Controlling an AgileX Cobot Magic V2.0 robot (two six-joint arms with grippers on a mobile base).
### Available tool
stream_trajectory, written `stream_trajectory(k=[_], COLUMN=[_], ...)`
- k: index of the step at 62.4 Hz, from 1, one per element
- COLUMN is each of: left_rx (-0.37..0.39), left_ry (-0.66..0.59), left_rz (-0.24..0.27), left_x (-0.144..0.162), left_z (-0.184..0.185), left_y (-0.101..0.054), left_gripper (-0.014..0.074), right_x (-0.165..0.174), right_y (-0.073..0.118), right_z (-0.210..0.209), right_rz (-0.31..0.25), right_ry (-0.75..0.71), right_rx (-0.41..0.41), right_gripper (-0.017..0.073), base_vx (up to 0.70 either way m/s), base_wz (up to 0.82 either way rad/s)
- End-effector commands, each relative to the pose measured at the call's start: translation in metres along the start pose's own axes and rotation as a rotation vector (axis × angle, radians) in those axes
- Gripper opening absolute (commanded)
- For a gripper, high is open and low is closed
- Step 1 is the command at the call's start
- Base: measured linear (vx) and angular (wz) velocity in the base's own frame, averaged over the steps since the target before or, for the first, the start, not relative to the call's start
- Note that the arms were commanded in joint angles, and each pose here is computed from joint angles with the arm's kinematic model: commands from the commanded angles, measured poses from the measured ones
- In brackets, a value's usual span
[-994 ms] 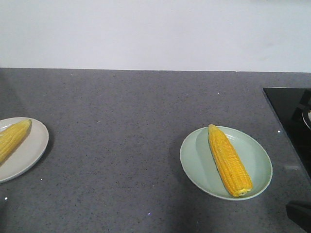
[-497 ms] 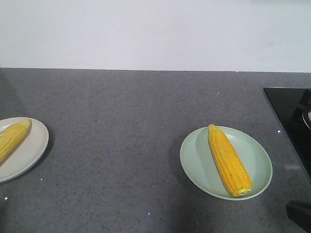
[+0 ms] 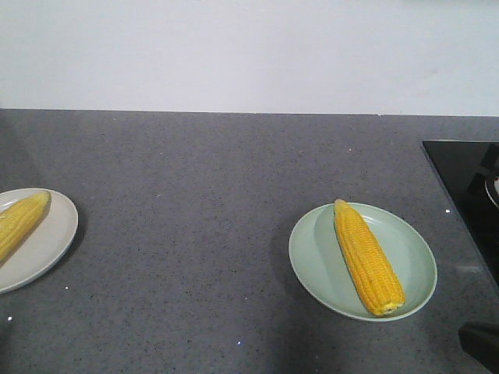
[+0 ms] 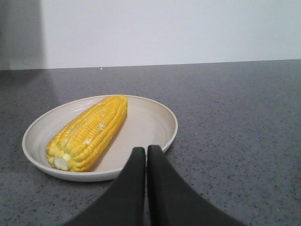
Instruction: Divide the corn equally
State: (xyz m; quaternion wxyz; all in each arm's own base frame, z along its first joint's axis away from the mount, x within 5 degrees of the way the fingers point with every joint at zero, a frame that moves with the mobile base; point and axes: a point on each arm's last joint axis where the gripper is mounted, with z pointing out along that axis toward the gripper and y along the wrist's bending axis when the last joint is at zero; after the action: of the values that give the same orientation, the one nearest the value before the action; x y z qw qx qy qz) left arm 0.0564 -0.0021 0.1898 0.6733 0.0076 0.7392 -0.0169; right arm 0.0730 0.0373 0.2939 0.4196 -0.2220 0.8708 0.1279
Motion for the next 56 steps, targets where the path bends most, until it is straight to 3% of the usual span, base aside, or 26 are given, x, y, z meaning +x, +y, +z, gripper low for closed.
stream_trajectory(k=[1,28,36,45,56], left_rx=[0.000,0.000,0.000,0.000,0.000], left_ry=[-0.089,-0.088,-0.088,-0.088,-0.088], left_rz=[-0.011,-0.010,-0.010,-0.010,-0.010], left_x=[-0.006,-0.006,-0.006,-0.006,-0.006], left_z=[-0.001,-0.001,-0.001,-0.001,-0.001], left_y=[0.000,0.000,0.000,0.000,0.000], left_gripper=[-0.0007,-0.0007,-0.0007,-0.0007,-0.0007], right_x=[-0.010,-0.010,-0.008,-0.008,0.013], right_y=[-0.001,-0.003,-0.009,-0.011,-0.017], right_z=[-0.003,-0.003,-0.005,-0.016,-0.008], right_rz=[0.004,-0.016,-0.076,-0.147,-0.100], right_ry=[-0.060,-0.060,-0.052,-0.145,-0.349], right_rx=[0.012,0.033,0.108,0.229,0.357], right_gripper=[-0.0004,-0.0004,-0.0004,-0.0004,-0.0002], base_vx=[0.00,0.00,0.00,0.00,0.00], base_wz=[0.00,0.00,0.00,0.00,0.00])
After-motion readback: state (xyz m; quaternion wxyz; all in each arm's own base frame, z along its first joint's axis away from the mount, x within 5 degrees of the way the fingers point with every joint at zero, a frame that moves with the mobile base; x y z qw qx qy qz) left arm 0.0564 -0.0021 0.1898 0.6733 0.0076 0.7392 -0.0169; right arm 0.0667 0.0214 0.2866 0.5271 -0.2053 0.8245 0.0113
